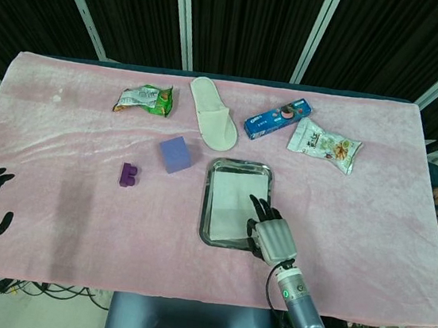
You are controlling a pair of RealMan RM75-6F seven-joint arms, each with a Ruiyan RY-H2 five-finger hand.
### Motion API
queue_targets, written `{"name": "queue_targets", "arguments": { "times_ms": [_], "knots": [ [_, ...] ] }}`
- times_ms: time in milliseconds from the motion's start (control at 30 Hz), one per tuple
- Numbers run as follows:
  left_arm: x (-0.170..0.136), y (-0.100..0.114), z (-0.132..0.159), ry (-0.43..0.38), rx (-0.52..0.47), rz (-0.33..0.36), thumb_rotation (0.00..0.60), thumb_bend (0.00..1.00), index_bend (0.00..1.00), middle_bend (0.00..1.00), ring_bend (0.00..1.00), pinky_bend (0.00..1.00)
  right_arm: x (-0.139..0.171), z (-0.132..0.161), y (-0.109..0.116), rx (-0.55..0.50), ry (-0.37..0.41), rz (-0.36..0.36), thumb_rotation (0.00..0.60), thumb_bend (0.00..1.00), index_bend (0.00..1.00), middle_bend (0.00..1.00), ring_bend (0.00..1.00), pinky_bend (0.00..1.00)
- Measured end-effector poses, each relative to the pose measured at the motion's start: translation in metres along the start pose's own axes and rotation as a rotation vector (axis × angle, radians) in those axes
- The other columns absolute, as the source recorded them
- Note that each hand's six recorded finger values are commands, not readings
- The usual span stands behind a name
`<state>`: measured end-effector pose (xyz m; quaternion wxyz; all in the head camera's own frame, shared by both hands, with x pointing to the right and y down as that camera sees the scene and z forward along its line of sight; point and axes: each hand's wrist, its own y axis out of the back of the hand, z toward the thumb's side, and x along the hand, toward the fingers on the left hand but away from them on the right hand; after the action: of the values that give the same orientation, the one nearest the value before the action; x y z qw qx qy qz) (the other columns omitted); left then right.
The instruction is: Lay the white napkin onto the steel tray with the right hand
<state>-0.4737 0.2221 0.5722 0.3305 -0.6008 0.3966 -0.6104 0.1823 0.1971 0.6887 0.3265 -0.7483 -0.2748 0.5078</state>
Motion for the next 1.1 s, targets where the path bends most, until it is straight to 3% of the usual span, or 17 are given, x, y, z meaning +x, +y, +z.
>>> {"name": "queue_targets", "arguments": {
  "times_ms": [500,1100],
  "knots": [
    [0.001,0.000,0.000,0.003,-0.002,-0.001,0.600,0.38,0.17,0.10,0.04,0.04,-0.013,-0.006,-0.009,0.017,-0.026,0.021,0.600,0.45,0.82,0.03,0.08,0.21],
    [0.001,0.000,-0.001,0.004,0.002,-0.005,0.600,0.38,0.17,0.10,0.04,0.04,-0.011,0.009,-0.015,-0.014,-0.047,0.040,0.600,0.45,0.82,0.03,0.08,0.21]
  ]
}}
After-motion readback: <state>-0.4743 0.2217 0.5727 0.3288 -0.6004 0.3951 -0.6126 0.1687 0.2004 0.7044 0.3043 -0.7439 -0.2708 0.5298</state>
